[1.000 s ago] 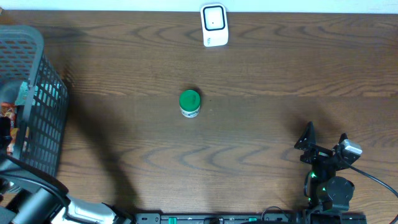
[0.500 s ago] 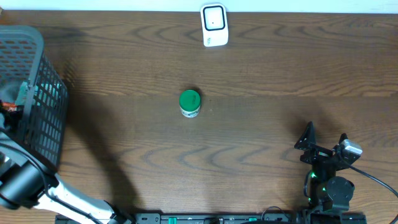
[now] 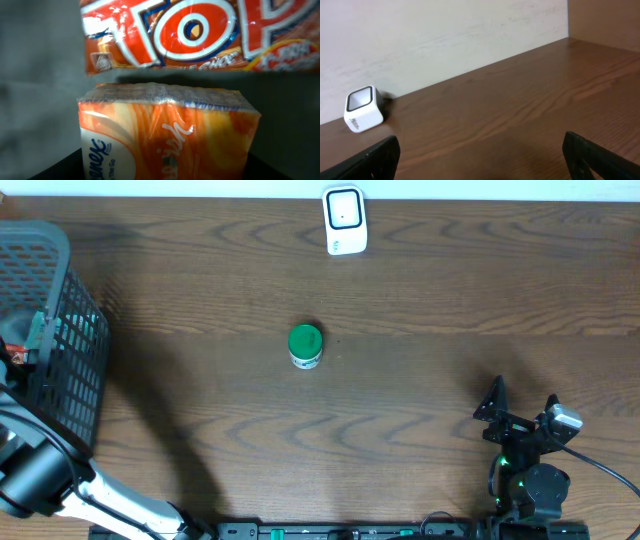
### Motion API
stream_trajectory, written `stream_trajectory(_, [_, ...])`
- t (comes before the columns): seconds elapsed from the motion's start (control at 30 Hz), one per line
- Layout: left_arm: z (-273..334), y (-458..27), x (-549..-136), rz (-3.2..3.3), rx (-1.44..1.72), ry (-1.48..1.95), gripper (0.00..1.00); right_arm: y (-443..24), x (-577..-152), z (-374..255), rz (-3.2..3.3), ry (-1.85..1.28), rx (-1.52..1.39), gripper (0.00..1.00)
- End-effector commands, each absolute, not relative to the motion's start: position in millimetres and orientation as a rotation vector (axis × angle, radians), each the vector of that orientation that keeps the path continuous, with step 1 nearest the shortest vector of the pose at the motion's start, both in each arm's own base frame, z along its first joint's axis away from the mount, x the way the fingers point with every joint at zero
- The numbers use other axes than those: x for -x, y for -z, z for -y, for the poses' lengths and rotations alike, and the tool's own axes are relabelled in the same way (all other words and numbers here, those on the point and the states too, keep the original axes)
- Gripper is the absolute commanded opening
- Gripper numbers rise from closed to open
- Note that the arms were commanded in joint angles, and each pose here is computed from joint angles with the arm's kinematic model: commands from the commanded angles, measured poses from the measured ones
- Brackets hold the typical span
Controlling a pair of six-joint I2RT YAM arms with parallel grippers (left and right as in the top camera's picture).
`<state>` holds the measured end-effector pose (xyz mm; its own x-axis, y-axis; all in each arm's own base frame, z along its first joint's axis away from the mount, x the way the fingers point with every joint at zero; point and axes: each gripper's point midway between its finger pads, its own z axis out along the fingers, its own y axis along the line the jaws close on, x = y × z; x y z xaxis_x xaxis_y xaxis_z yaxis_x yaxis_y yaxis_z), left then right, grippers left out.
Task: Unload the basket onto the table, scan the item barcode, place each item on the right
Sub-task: 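Return the left gripper to the basket and grasp the Kleenex tissue pack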
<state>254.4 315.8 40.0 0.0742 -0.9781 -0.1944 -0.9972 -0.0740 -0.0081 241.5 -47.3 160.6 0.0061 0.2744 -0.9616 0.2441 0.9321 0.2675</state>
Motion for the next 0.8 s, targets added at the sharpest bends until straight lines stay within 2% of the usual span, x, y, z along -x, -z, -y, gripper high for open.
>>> stream_trajectory(0.0, [-321, -99, -254, -1.951, 2.092, -0.230, 0.74, -160, -242, 45, -1.581, -0.029, -0.399, 0.99])
stream_trajectory(0.23, [-289, -231, -238, -1.745, 1.872, -0.150, 0.74, -160, -242, 45, -1.581, -0.029, -0.399, 0.99])
stream_trajectory(0.37, [-224, -308, -251, -1.695, 1.607, 0.187, 0.74, -160, -242, 45, -1.582, -0.029, -0.399, 0.99])
stream_trajectory(0.47, [-153, -356, -264, -1.717, 1.343, 0.445, 0.73, -160, -242, 45, -1.582, -0.029, -0.399, 0.99])
stream_trajectory(0.6, [-56, -388, -277, -1.829, 1.023, 0.664, 0.74, -160, -242, 45, -1.581, -0.029, -0.399, 0.99])
stream_trajectory(0.77, [49, -382, -298, -2.026, 0.697, 0.734, 0.74, -160, -242, 45, -1.581, -0.029, -0.399, 0.99])
